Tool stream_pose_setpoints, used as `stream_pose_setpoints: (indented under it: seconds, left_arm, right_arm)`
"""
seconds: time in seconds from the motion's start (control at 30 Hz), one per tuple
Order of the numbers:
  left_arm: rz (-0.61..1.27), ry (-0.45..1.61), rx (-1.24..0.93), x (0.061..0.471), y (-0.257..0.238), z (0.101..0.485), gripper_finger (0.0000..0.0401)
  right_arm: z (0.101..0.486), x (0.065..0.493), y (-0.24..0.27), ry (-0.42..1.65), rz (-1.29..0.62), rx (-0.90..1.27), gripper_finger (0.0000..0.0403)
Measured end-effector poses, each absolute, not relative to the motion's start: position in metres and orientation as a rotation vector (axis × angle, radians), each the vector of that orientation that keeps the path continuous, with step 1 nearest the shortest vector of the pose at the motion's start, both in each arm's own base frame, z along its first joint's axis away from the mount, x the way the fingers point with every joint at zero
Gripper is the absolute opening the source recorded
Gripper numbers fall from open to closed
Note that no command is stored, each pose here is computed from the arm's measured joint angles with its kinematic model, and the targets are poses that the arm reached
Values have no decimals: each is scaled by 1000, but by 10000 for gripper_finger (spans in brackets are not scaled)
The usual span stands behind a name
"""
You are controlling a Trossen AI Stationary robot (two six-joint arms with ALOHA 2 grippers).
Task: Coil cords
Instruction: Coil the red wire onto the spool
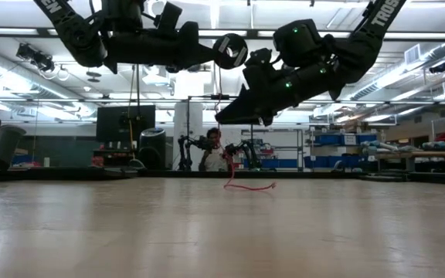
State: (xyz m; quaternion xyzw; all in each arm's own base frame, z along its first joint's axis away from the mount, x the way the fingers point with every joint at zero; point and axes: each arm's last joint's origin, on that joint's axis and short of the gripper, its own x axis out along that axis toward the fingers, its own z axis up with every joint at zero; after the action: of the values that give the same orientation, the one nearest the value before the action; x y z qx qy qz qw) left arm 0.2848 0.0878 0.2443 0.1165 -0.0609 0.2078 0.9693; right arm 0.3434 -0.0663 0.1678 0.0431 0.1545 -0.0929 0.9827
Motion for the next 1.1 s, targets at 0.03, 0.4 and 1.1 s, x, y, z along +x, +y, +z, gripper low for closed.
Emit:
stream_pose_setpoints:
  seconds: [0.03, 0.4, 1.1]
  left_arm:
    - [420, -126, 234, 285, 88, 245, 0]
    - [417, -177, 182, 284, 87, 248, 0]
    - [389, -138, 145, 285, 87, 244, 0]
  right_arm:
    - [168, 344, -66, 304, -187, 82, 120]
    - [171, 346, -69, 246, -222, 51, 118]
    - [183, 323, -87, 439, -446, -38, 2]
